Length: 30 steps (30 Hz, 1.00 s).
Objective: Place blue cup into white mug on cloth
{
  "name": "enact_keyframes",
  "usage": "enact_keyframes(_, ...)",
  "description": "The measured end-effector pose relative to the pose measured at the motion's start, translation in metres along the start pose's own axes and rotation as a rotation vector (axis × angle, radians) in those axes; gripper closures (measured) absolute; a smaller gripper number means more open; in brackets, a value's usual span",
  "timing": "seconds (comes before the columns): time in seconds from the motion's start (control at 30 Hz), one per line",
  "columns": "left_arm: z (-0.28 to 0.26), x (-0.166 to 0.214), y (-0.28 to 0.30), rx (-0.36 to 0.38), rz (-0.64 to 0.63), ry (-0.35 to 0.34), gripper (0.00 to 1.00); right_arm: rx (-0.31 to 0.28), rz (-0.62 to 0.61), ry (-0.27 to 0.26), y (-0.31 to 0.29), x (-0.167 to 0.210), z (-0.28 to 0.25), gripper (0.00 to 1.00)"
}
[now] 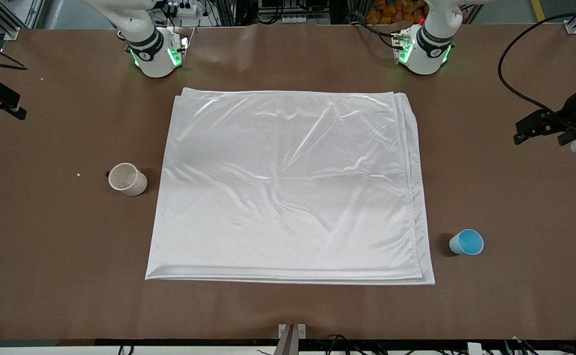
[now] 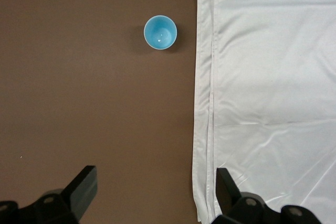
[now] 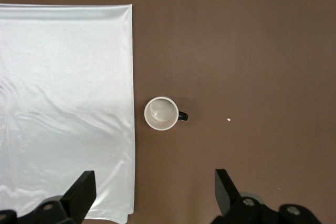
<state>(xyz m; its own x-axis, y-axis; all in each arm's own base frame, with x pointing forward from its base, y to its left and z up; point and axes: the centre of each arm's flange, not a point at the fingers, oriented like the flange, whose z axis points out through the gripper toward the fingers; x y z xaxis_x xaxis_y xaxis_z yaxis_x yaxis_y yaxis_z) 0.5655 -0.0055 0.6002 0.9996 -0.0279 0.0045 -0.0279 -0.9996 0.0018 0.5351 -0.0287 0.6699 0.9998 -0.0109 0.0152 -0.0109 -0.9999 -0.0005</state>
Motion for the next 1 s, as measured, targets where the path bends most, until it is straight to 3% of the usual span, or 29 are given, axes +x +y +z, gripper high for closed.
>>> enact_keyframes(0.63,0.004,0.003,0.0,0.0,-0.001,0.001,0.0,0.0,0.005,0.002,-0.006,0.006,0.017,0.0)
enact_keyframes(1.0,0.061,0.045,-0.019,0.024,-0.023,0.035,0.0,0.0,0.006,0.013,-0.005,0.013,0.041,0.0)
